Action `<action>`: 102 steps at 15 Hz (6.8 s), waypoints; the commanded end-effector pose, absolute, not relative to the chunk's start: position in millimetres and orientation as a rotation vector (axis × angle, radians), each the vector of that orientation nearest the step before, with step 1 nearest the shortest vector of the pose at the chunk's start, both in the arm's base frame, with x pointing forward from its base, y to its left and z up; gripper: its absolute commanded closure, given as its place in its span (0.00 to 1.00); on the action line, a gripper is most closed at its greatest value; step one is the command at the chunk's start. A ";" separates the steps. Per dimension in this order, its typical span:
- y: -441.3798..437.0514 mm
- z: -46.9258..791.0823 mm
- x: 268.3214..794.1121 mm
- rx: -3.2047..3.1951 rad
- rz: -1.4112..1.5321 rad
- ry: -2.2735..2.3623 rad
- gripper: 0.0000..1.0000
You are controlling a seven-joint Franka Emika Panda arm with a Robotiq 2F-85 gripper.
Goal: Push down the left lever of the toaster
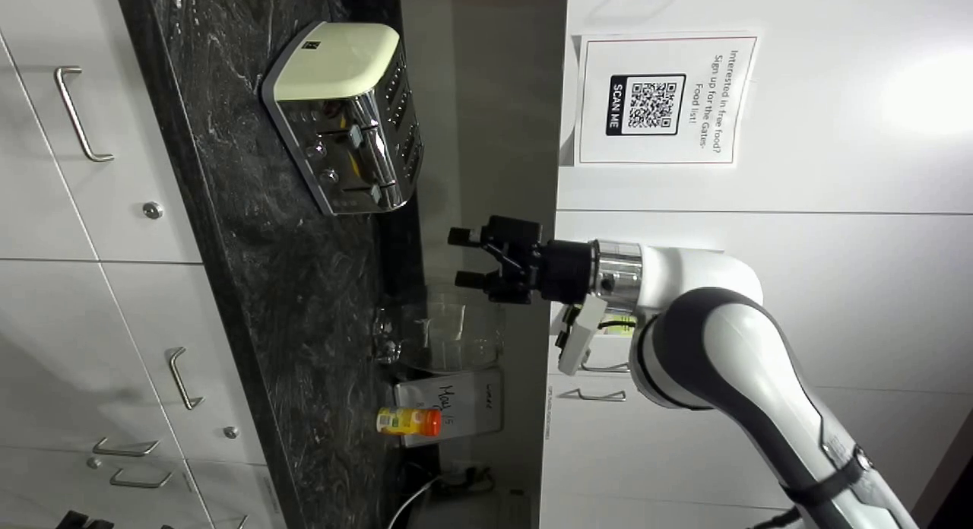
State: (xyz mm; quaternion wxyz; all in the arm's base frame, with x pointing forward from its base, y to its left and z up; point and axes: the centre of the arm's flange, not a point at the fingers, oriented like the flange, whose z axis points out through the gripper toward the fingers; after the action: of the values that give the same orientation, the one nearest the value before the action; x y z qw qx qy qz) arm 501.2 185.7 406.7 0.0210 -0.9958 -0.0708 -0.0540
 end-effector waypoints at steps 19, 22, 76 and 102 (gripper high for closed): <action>220.7 369.5 612.5 -3.117 -0.444 -0.115 0.43; 225.0 364.8 621.2 -3.123 -0.460 -0.103 0.68; 243.0 170.5 706.8 -3.187 -0.232 0.091 1.00; 244.0 372.2 598.1 -3.070 -0.470 0.236 0.44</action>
State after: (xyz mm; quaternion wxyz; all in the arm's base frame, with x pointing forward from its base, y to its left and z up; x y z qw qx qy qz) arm 614.4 249.0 364.5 0.0133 -0.9870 0.0670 -0.1457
